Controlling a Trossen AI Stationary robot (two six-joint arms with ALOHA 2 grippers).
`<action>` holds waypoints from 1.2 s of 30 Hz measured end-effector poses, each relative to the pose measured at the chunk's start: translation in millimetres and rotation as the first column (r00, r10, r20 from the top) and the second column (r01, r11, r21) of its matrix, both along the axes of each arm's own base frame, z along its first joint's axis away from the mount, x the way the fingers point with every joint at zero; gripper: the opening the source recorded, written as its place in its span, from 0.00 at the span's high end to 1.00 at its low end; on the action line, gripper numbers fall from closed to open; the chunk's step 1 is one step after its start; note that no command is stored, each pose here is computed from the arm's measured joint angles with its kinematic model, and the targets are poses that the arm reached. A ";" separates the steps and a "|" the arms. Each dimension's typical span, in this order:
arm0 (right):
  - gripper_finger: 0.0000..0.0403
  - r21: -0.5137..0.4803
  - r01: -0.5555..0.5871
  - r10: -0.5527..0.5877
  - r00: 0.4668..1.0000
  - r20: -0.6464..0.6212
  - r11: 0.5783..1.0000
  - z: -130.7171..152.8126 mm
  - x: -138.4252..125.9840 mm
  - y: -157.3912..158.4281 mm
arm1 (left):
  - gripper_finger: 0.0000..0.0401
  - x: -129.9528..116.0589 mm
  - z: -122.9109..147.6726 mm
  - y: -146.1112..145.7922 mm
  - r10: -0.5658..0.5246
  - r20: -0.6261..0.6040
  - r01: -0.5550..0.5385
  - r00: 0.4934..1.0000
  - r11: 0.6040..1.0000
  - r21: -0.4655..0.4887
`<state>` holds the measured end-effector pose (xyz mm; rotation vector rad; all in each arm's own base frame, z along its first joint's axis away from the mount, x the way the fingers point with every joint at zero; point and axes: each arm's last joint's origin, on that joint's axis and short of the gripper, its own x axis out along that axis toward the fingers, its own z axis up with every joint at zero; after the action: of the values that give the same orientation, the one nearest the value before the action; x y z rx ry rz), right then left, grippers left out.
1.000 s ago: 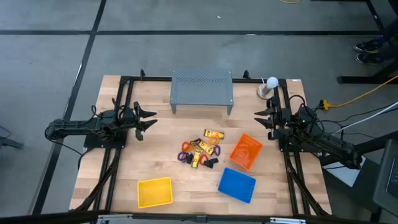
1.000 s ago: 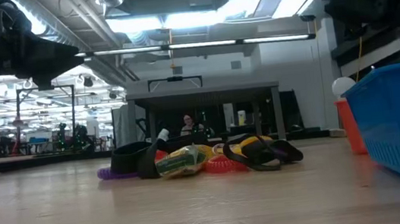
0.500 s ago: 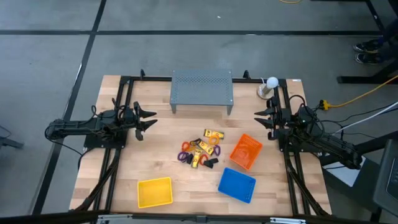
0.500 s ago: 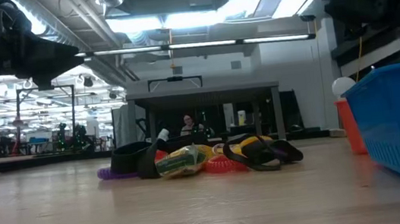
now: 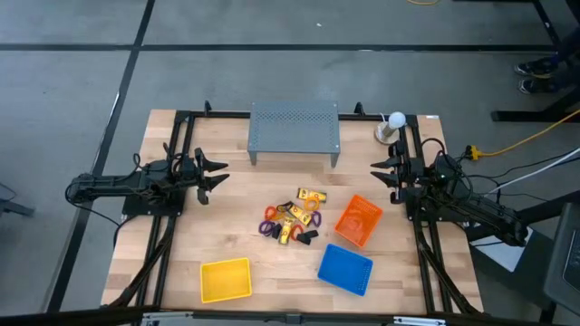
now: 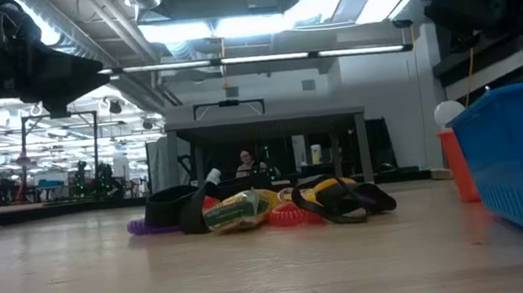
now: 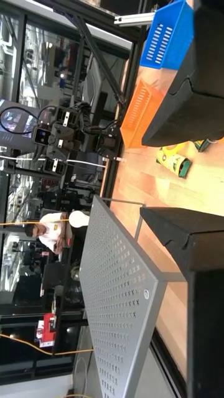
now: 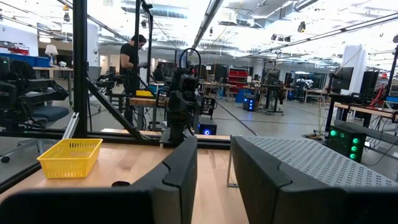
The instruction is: Pick & Place Office Desk Supplies
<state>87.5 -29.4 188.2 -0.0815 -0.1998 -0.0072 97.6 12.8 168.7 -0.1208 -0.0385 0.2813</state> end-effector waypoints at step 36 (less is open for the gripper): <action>0.74 0.094 0.130 -0.141 0.983 0.121 0.987 10.9 -2.5 -3.8 | 0.59 0.0 0.0 0.0 0.000 -0.001 0.000 1.000 1.000 0.004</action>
<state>85.0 -33.2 199.1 -0.0084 -0.3207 -0.1570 97.6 12.8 168.7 -0.1170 -0.0378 0.2815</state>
